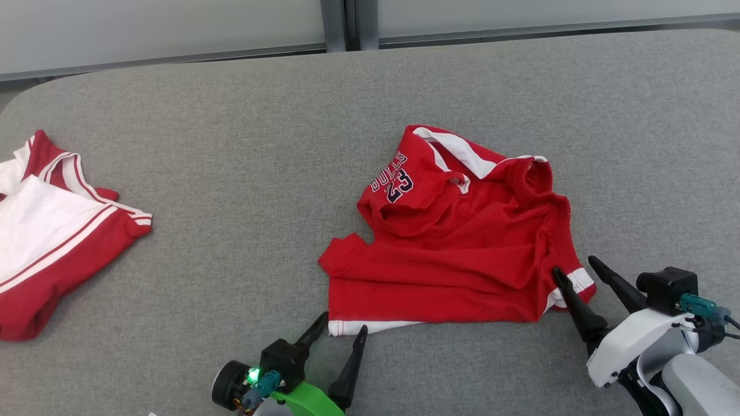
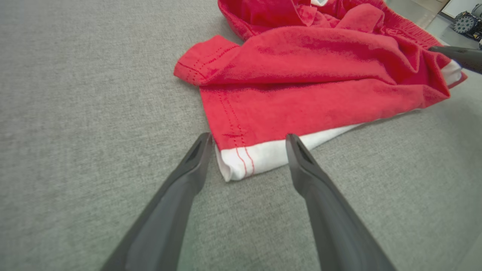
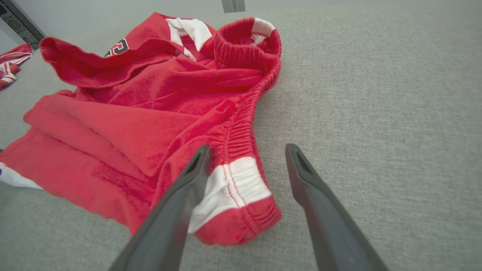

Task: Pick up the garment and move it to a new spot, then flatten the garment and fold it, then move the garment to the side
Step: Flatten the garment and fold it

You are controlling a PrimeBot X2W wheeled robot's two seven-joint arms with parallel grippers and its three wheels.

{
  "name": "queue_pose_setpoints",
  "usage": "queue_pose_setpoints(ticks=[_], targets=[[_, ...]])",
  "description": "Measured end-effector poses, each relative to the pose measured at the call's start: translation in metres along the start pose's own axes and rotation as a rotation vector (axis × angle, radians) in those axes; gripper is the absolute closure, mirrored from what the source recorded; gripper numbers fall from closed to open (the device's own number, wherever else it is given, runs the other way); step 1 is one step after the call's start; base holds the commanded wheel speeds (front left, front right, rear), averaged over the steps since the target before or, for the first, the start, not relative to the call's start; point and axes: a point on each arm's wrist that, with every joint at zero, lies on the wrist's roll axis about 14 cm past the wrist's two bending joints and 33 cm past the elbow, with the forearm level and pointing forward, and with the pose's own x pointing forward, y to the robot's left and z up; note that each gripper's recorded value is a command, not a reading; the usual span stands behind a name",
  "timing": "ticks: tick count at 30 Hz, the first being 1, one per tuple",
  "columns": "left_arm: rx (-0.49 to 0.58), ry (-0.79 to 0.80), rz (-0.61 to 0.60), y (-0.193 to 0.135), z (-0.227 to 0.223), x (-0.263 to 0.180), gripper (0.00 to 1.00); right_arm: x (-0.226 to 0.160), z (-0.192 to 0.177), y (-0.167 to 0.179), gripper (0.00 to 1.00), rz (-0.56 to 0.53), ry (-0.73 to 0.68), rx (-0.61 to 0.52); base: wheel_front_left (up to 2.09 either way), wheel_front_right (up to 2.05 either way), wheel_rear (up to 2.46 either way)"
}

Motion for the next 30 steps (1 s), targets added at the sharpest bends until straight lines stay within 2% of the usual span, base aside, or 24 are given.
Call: queue_pose_setpoints(ticks=[12,14,15,16,17,23,28,30], targets=[[-0.008,0.025,-0.019,-0.006,-0.006,0.000,0.00,-0.009,-0.005,0.012,0.00,0.088,0.043,0.014,0.00,0.00,0.00],[-0.006,0.029,-0.039,-0.012,-0.007,0.001,0.00,-0.009,-0.007,0.012,0.42,0.094,0.053,0.012,0.00,0.00,0.00],[-0.011,0.034,-0.045,-0.013,-0.008,0.002,0.23,-0.010,-0.008,0.013,0.67,0.097,0.059,0.013,0.00,0.00,0.00],[-0.017,0.037,-0.047,-0.014,-0.008,0.002,0.53,-0.010,-0.008,0.014,1.00,0.102,0.064,0.017,0.00,0.00,0.00],[-0.020,0.039,-0.048,-0.014,-0.009,0.002,1.00,-0.009,-0.009,0.016,1.00,0.110,0.070,0.017,0.00,0.00,0.00],[-0.041,-0.020,-0.043,-0.013,0.012,0.008,1.00,-0.009,0.000,0.024,1.00,0.147,0.039,0.000,0.00,0.00,0.00],[-0.075,-0.115,-0.011,-0.003,0.042,0.010,1.00,-0.007,0.027,0.029,1.00,0.163,-0.054,0.005,0.00,0.00,0.00],[-0.055,-0.160,-0.014,-0.001,0.059,0.014,1.00,-0.004,0.043,0.029,1.00,0.163,-0.102,0.004,0.00,0.00,0.00]])
